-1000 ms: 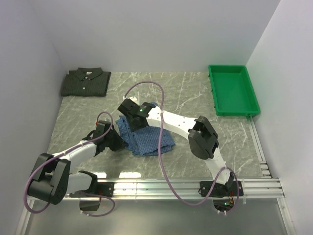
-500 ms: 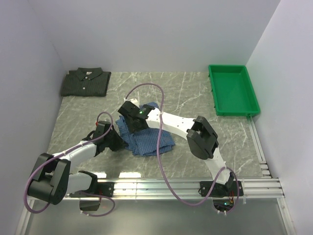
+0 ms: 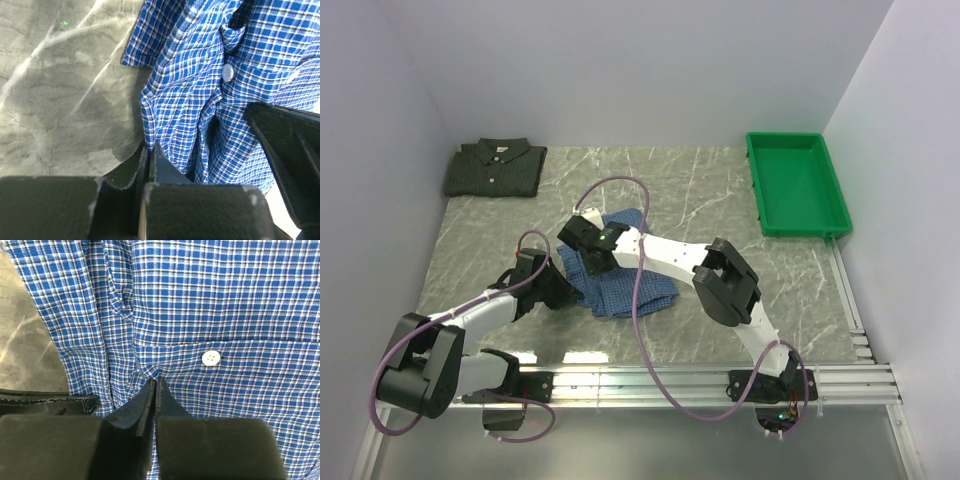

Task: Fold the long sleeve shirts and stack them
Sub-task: Fold the shirt

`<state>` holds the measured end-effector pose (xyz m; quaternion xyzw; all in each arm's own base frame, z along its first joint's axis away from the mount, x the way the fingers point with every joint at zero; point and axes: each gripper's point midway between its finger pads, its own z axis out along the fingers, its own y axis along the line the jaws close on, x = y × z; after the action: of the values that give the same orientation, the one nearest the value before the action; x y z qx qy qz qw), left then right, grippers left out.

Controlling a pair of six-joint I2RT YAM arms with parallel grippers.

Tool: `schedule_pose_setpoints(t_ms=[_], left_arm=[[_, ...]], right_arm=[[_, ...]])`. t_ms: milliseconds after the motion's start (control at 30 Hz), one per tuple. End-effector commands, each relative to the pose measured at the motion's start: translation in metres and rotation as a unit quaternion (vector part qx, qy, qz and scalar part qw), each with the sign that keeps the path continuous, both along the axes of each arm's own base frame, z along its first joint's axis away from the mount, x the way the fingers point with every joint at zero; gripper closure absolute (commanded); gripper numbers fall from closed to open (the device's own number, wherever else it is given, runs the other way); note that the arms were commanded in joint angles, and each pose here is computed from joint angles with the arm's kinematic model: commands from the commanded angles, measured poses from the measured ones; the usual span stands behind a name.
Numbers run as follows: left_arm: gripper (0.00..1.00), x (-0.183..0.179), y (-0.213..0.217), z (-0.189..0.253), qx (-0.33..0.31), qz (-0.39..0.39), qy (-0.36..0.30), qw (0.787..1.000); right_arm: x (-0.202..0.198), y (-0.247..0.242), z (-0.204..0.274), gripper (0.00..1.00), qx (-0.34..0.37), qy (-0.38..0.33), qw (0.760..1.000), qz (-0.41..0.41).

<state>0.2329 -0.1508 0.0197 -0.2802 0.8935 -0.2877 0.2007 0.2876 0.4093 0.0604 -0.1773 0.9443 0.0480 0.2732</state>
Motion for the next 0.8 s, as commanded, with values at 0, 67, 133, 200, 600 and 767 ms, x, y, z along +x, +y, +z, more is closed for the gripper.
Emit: schedule_pose_setpoints(t_ms=[0, 67, 133, 200, 600, 767], left_arm=[[0.99, -0.008, 0.003, -0.006, 0.005, -0.001, 0.011, 1.000], [0.99, -0.007, 0.004, -0.004, 0.008, 0.000, 0.007, 1.000], [0.99, -0.007, 0.004, -0.005, 0.011, -0.001, 0.009, 1.000], [0.99, -0.008, 0.004, -0.005, 0.011, -0.002, 0.010, 1.000], [0.98, -0.009, 0.004, -0.008, 0.013, -0.004, 0.014, 1.000], [0.99, -0.009, 0.005, -0.008, 0.014, -0.003, 0.013, 1.000]], right_arm=[[0.010, 0.004, 0.040, 1.00, 0.032, -0.046, 0.998, -0.010], [0.012, 0.003, 0.052, 1.00, 0.040, -0.055, 0.998, -0.010], [0.013, 0.005, 0.060, 1.00, 0.046, -0.060, 0.997, -0.009], [0.013, 0.007, 0.066, 1.00, 0.052, -0.063, 0.997, -0.008], [-0.002, 0.024, 0.056, 1.00, 0.075, -0.042, 0.996, 0.018], [-0.006, 0.030, 0.063, 1.00, 0.084, -0.049, 0.995, 0.029]])
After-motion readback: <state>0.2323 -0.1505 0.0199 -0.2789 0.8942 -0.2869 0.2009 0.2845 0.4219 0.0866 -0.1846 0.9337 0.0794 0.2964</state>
